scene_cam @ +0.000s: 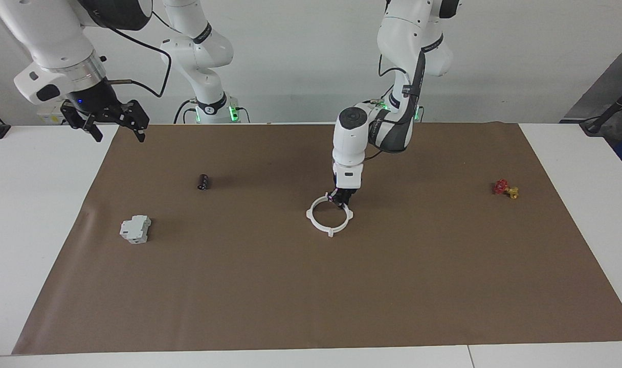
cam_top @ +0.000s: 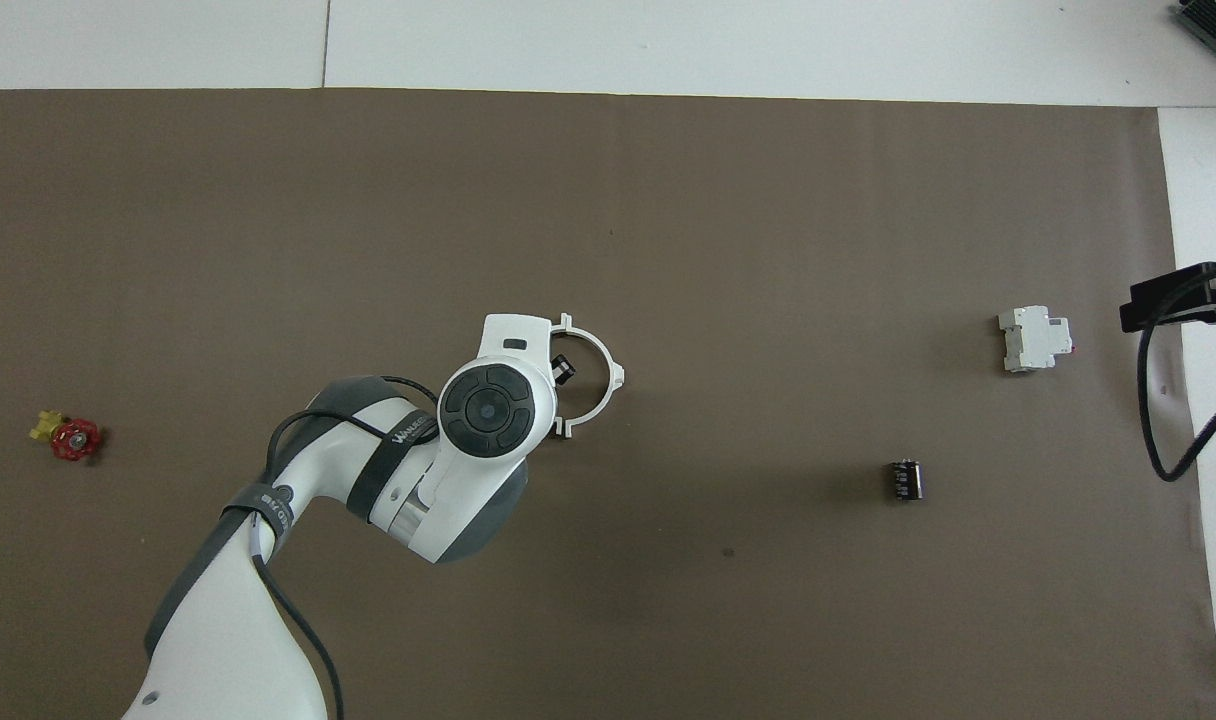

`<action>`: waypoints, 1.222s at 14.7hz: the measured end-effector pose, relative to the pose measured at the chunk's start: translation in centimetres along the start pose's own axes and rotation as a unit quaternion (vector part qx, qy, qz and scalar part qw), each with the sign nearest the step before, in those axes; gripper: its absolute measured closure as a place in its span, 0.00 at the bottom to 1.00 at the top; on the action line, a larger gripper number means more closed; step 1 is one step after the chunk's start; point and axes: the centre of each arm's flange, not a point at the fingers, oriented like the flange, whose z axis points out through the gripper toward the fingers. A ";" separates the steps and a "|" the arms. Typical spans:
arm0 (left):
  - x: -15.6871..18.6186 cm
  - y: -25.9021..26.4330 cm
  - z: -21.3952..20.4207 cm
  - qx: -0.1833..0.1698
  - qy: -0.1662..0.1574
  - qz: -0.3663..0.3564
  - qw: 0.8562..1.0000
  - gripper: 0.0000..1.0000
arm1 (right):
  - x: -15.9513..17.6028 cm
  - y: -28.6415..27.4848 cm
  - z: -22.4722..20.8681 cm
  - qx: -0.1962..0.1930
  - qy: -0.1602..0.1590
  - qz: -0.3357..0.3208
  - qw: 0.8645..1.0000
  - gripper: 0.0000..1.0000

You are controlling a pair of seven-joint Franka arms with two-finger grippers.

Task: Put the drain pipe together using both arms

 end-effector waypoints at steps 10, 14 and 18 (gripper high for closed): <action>0.8 0.1 -0.4 0.007 0.001 -0.001 1.000 0.00 | 0.0 0.0 0.0 0.000 0.000 0.000 1.000 0.00; 5.0 0.8 -5.3 0.042 -0.005 0.028 0.999 0.00 | 0.0 0.0 0.0 0.000 0.000 0.000 1.000 0.00; 13.4 -3.0 -13.5 0.063 -0.022 0.091 0.994 0.00 | 0.0 0.0 0.0 0.000 0.000 0.000 1.000 0.00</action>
